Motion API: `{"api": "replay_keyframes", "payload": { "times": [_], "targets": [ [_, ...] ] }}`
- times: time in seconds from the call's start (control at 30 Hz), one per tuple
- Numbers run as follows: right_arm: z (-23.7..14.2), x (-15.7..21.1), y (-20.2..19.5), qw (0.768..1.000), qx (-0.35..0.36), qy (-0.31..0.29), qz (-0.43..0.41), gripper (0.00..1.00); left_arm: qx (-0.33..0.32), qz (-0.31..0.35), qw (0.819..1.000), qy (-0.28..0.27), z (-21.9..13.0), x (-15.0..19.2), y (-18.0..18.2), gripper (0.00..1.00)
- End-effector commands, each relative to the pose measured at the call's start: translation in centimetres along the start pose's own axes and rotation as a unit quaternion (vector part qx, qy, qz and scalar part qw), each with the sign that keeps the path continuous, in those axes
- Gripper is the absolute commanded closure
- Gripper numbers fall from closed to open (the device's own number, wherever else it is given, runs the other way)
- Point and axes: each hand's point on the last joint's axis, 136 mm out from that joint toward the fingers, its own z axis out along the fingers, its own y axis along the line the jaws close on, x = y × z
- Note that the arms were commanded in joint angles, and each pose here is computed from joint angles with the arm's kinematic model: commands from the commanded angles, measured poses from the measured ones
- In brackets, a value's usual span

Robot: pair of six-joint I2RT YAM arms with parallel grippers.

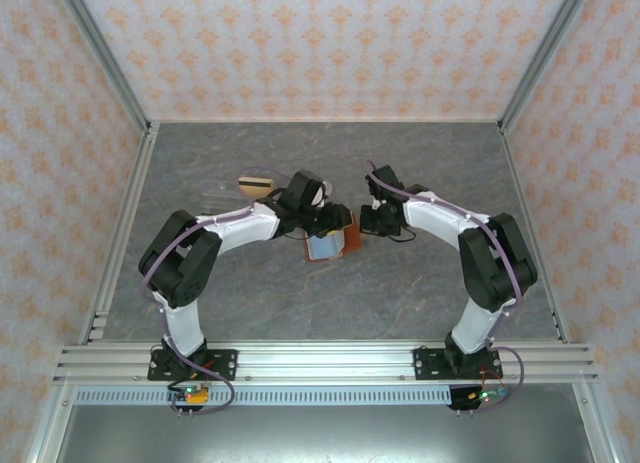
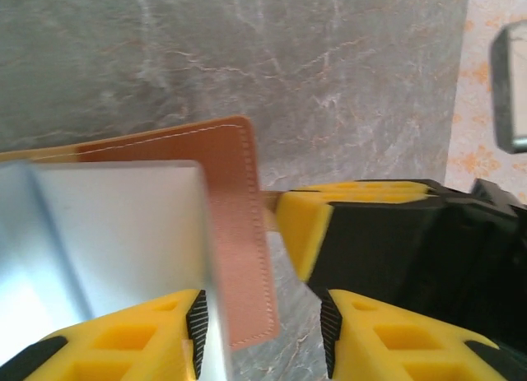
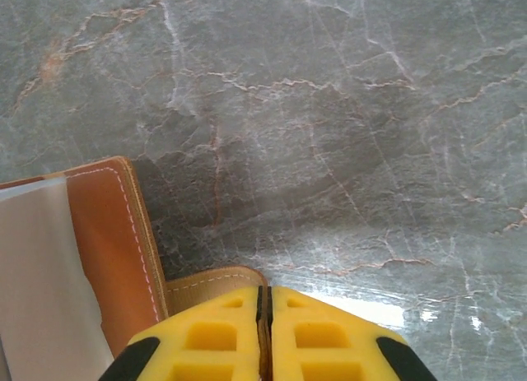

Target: Take the credit cards out of the card holder

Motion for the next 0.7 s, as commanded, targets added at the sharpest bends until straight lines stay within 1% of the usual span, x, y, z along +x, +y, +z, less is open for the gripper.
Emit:
{"api": "replay_keyframes", "payload": {
  "times": [0.0,0.07,0.1,0.17,0.37,0.53,0.57,0.6,0.67],
  "targets": [
    [-0.4,-0.1,-0.7,1.000,-0.004,-0.007,0.020,0.87,-0.001,-0.001,1.000,0.002,1.0,-0.3,-0.3,0.59],
    [-0.9,-0.4,-0.7,1.000,-0.009,-0.016,0.025,0.80,-0.009,-0.004,1.000,0.000,1.2,-0.5,0.0,0.59],
    [-1.4,-0.5,-0.7,0.999,-0.013,-0.023,0.028,0.76,-0.023,-0.007,1.000,0.007,1.8,-0.4,0.9,0.59],
    [-2.2,-0.9,-0.9,0.998,-0.020,-0.037,0.038,0.70,-0.034,-0.005,0.999,0.012,2.3,-0.4,1.4,0.59],
    [-4.7,-1.6,-0.9,0.995,-0.058,-0.061,0.059,0.63,-0.043,-0.009,0.999,0.019,3.5,-0.4,2.1,0.61],
    [-5.0,-0.9,0.4,0.993,-0.094,-0.042,0.051,0.64,-0.060,-0.010,0.998,0.021,4.2,-0.5,3.2,0.62],
    [-4.8,-0.7,0.5,0.993,-0.099,-0.038,0.049,0.65,-0.063,-0.009,0.998,0.021,4.4,-0.5,3.4,0.64],
    [-4.8,-0.6,0.7,0.993,-0.105,-0.034,0.048,0.68,-0.065,-0.008,0.998,0.021,4.4,-0.5,3.5,0.65],
    [-4.3,-0.2,1.4,0.991,-0.124,-0.014,0.045,0.78,-0.073,-0.007,0.997,0.021,4.4,-0.4,3.9,0.69]
  ]
}}
